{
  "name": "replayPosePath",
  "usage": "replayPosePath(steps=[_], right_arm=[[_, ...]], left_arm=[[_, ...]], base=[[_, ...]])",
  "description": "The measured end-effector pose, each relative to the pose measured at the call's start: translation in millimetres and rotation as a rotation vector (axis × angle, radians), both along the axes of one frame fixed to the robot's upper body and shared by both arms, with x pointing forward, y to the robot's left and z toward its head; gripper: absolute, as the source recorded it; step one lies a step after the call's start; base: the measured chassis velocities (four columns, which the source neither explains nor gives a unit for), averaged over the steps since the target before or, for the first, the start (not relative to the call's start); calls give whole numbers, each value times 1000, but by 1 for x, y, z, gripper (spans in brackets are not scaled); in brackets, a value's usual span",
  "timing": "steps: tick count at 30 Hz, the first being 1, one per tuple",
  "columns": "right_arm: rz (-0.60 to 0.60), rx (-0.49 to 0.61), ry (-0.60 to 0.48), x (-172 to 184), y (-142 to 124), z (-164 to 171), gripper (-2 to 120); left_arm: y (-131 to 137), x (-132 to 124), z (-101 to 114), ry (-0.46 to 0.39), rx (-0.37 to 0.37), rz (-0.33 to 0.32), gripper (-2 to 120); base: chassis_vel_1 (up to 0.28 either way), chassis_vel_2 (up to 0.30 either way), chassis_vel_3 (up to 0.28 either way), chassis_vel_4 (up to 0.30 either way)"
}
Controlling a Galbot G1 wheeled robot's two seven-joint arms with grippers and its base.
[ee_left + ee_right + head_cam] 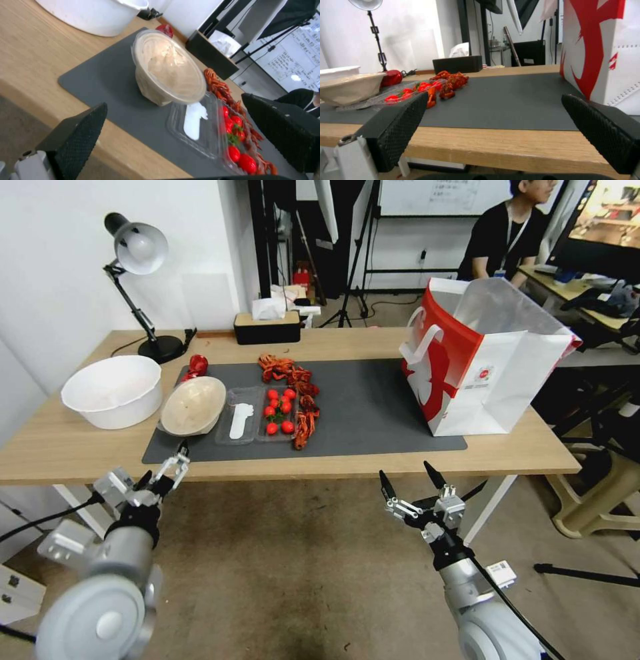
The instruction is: Pick up the trash from the table and place it into the takeout bag.
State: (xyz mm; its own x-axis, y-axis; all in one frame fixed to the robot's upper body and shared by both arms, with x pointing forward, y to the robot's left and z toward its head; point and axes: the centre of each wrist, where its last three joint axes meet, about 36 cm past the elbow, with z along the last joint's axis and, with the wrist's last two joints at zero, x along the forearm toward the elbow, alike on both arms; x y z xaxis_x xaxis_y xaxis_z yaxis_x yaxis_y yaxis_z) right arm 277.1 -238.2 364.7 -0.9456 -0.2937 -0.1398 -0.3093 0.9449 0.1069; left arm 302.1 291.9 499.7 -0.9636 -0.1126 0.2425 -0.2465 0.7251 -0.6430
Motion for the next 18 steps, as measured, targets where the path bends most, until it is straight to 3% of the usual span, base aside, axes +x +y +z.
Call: replayPosePath(steps=[7,18], right_arm=[[-15,-11,0,-3,-2,-1,100],[-28,-20,4,-2,-2,-4,100]], left_arm=[[17,35,-2,23,-17,-9,100],[25,59,-3,53,-38,-17,100]], base=[[0,0,0,0],[0,0,0,0]])
